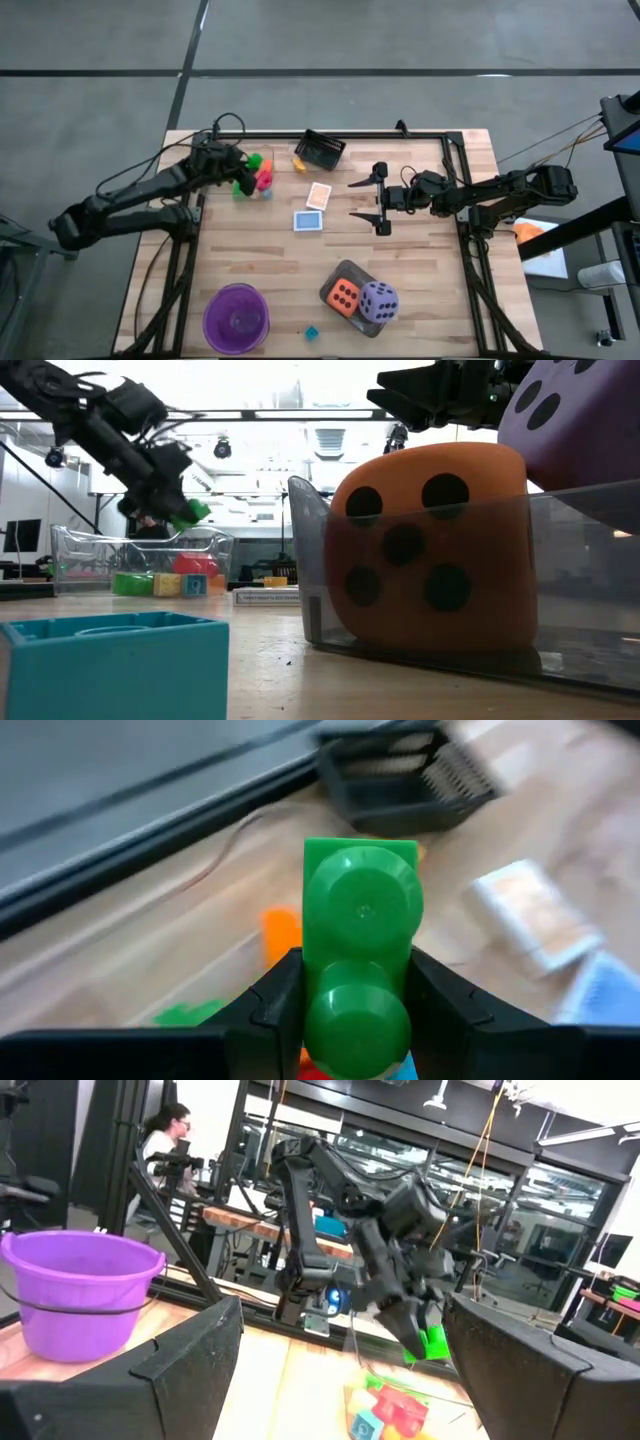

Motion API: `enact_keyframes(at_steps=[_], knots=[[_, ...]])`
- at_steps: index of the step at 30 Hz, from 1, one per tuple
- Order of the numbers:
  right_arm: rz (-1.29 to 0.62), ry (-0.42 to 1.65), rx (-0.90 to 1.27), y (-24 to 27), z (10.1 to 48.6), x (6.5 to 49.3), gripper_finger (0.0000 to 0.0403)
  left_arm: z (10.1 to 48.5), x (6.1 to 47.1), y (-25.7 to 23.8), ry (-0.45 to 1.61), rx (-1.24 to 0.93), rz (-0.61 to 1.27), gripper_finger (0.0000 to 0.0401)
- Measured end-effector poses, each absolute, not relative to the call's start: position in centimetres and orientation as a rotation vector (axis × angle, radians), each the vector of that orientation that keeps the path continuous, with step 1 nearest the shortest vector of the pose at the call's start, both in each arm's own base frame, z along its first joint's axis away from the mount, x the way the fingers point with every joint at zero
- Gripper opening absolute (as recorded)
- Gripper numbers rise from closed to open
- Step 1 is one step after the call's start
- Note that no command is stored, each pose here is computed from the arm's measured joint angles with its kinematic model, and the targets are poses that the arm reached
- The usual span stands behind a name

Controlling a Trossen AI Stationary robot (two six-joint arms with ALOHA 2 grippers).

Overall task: Pick & Place Toys
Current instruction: Put the green game piece into the transparent bin

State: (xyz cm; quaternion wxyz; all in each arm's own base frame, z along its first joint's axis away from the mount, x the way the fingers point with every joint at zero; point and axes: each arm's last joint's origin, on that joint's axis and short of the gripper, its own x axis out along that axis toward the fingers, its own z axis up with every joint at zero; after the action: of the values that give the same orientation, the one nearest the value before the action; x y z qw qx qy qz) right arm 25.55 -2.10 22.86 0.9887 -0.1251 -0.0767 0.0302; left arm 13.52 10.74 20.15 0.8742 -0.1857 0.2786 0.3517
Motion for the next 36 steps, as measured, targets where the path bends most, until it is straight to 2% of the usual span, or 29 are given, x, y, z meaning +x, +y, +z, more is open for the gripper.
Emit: enact_keyframes(at_steps=[7,14,17,19,31,36], knots=[[0.061,-0.154,-0.248,-2.1,22.9,25.5,0.0339,19.4,12.8,11.6,0.664,-0.44,0.796,0.0135],[0.061,-0.151,-0.248,-2.1,22.8,25.6,0.0339,19.6,12.8,11.4,0.701,-0.471,0.754,0.0313],[0.061,-0.15,-0.248,-2.1,22.8,25.6,0.0339,20.0,12.7,11.3,0.726,-0.491,0.757,0.0365],[0.062,-0.15,-0.248,-2.1,22.8,25.6,0.0339,20.4,12.7,11.3,0.732,-0.5,0.755,0.0385],[0.061,-0.15,-0.248,-2.1,22.8,25.6,0.0339,21.3,12.9,10.8,0.791,-0.538,0.738,0.0398],[0.062,-0.15,-0.248,-2.1,22.8,25.6,0.0339,21.2,14.4,9.8,0.777,-0.574,0.586,0.0399]])
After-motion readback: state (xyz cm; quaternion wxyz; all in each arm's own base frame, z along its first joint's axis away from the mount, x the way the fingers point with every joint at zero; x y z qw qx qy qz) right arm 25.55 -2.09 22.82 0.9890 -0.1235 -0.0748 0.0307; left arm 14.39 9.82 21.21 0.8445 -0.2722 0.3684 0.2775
